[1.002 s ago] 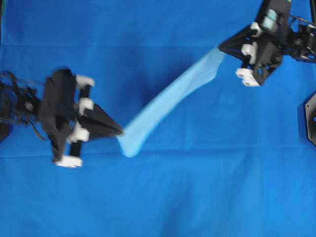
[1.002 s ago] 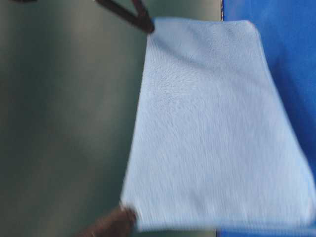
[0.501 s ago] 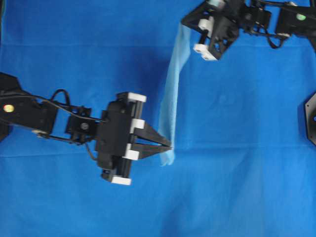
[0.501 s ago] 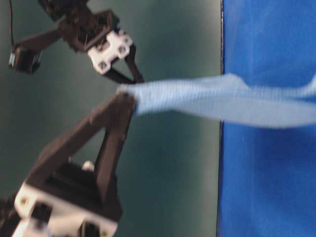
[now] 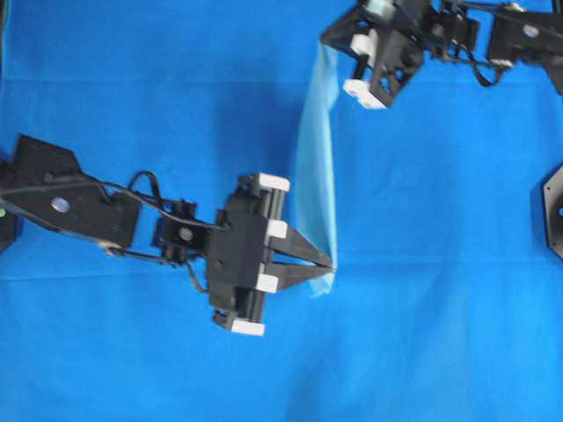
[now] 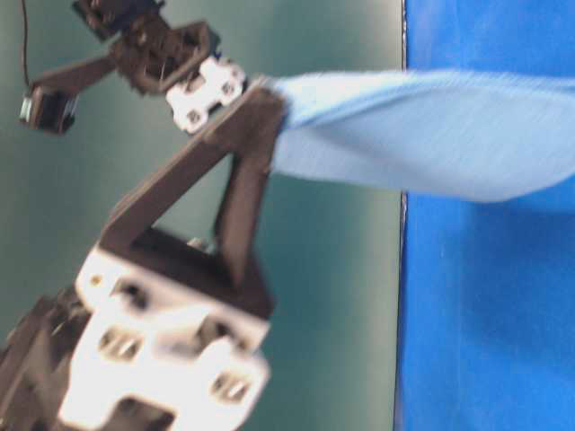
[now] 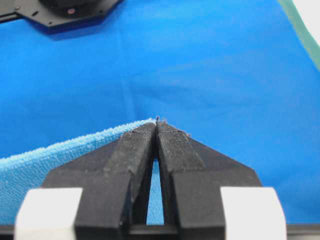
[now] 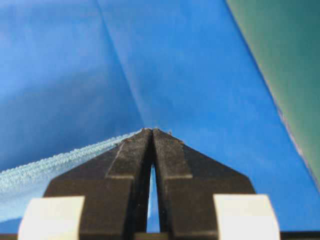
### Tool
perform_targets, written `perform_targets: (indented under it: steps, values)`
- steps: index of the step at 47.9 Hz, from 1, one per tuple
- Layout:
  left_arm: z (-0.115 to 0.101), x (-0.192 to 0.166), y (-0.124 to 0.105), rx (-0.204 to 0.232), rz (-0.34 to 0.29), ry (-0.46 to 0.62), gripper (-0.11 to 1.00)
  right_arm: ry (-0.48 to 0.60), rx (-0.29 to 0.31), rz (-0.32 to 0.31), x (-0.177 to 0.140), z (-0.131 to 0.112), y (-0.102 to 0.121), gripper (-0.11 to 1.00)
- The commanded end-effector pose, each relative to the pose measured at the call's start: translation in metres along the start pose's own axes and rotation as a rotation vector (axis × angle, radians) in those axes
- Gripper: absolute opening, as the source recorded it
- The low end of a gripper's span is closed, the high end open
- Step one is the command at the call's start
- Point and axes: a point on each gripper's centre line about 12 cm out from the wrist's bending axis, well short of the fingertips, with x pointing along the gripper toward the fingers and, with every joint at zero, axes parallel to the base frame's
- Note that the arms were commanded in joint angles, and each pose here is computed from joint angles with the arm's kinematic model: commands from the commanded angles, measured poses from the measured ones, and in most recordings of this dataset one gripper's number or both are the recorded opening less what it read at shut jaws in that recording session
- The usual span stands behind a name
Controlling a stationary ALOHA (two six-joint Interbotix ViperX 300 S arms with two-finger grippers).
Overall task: Fold the light blue towel.
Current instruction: 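Rotate the held towel a quarter turn, left gripper swinging down, right up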
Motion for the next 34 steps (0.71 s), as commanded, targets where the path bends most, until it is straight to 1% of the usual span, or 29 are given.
perform_targets:
  steps: [1, 6, 14, 20, 24, 27, 34]
  values:
    - [0.021, 0.01, -0.012, 0.014, -0.018, -0.086, 0.01, -0.03, 0.034, -0.062, -0.018, 0.002, -0.026, 0.01]
    - [0.019, 0.034, -0.007, 0.01, -0.005, -0.098, 0.01, -0.026, 0.037, -0.068, -0.031, -0.01, -0.027, 0.01]
    - [0.02, 0.069, -0.003, 0.008, 0.004, -0.105, 0.01, -0.031, 0.043, -0.077, -0.053, -0.026, -0.028, 0.01]
    - [0.022, 0.085, -0.003, 0.008, 0.004, -0.112, 0.01, -0.017, 0.046, -0.084, -0.06, -0.034, -0.028, 0.01]
    - [0.02, 0.088, -0.004, 0.005, 0.004, -0.109, 0.01, 0.002, 0.045, -0.082, -0.058, -0.041, -0.027, 0.01]
    - [0.018, 0.087, -0.004, -0.021, 0.002, -0.103, 0.01, 0.014, 0.043, -0.077, -0.053, -0.044, -0.026, 0.01]
    - [0.007, 0.081, -0.009, -0.044, -0.008, -0.075, 0.01, 0.014, 0.036, -0.043, -0.03, -0.045, -0.021, 0.01]
